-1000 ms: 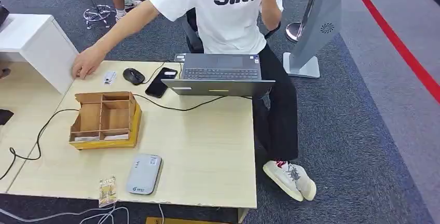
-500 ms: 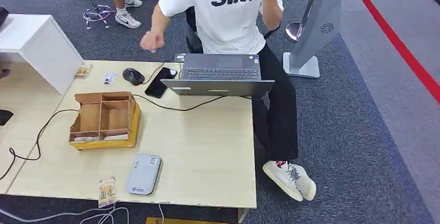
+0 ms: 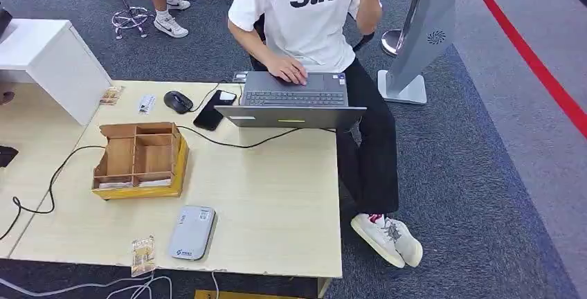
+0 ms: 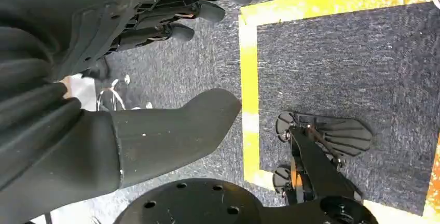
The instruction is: Pass the card to the sensor for recognition and then transmit it.
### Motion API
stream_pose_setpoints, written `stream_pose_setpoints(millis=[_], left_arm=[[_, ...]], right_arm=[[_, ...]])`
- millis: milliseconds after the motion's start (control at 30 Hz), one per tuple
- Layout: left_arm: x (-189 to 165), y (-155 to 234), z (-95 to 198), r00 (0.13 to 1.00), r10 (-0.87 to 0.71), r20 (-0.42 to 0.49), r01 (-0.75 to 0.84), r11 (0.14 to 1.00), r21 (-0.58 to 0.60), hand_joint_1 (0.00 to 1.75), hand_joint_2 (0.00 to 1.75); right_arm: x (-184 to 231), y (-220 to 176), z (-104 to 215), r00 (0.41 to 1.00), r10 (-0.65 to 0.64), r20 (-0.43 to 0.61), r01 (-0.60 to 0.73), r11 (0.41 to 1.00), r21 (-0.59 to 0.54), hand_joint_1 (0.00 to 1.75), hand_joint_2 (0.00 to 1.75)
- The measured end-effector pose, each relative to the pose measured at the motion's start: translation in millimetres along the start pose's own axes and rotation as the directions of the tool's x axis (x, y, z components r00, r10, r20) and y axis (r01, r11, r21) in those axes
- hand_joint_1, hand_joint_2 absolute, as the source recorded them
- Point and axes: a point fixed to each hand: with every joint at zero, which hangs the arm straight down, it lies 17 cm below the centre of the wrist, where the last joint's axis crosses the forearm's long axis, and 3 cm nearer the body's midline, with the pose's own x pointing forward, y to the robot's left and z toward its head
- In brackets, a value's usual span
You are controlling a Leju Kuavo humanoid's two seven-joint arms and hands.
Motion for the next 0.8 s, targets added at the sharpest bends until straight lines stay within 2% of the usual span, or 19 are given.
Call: stream_pose_setpoints(millis=[500,700,800], left_arm=[[-18,0,3,0.991,-0.129,0.031,0.132,0.984,-0.117,0.0,1.75],[-21,0,3,0.99,-0.136,0.03,0.139,0.982,-0.126,0.0,1.75],[-27,1,5,0.988,-0.153,0.031,0.156,0.976,-0.151,0.0,1.75]], right_arm=[[-54,-24,13,0.959,0.206,-0.196,-0.211,0.977,-0.007,0.0,1.75],[-59,-25,15,0.952,0.221,-0.211,-0.226,0.974,-0.003,0.0,1.75],[-71,-33,19,0.933,0.25,-0.259,-0.261,0.965,-0.009,0.0,1.75]])
